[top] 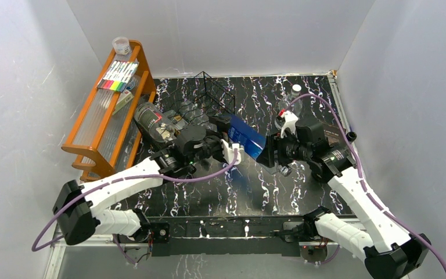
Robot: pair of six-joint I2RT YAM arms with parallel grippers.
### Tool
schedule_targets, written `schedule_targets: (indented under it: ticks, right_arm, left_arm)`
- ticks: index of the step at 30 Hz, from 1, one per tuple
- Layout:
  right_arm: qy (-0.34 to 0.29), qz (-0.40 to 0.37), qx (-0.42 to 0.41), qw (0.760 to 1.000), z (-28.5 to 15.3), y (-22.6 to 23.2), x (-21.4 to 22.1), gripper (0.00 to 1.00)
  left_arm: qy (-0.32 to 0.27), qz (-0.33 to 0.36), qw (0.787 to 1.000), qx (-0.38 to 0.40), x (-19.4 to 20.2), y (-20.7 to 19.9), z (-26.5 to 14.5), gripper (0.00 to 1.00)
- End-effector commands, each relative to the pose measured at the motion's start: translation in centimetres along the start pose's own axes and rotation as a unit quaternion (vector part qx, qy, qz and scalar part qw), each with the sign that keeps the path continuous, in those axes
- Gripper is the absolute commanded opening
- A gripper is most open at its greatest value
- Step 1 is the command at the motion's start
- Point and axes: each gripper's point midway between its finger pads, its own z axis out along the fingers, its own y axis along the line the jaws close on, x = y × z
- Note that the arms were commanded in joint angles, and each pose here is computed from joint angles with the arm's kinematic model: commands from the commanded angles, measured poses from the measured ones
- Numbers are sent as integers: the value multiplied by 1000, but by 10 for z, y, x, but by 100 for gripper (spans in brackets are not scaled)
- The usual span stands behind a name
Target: Put the wine bottle on the wine rack
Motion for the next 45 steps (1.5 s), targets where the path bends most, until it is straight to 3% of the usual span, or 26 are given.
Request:
schedule_targets:
  ticks: [1, 4, 11, 18, 29, 45]
  right_arm:
    - [-101, -33, -4, 994, -9, 7, -46, 0]
    - [-105, -35, 10, 994, -4, -1, -47, 0]
    - [-124, -53, 7, 991, 18, -9, -54, 0]
    - [-146, -55, 1, 988, 42, -12, -71, 0]
    - [-169, -47, 1, 984, 66, -22, -76, 0]
    - [-191, -52, -33, 980, 97, -16, -107, 0]
  left_arm:
    - [-46, -60, 993, -85, -26, 43, -35, 98]
    - [-56, -114, 983, -129, -30, 58, -53, 98]
    - [-101, -310, 923, -207, -44, 88, -104, 98]
    - [-74, -394, 884, -239, -23, 78, -132, 98]
    - [-80, -382, 892, -230, 3, 27, -127, 98]
    - [-78, -381, 889, -243, 13, 18, -134, 98]
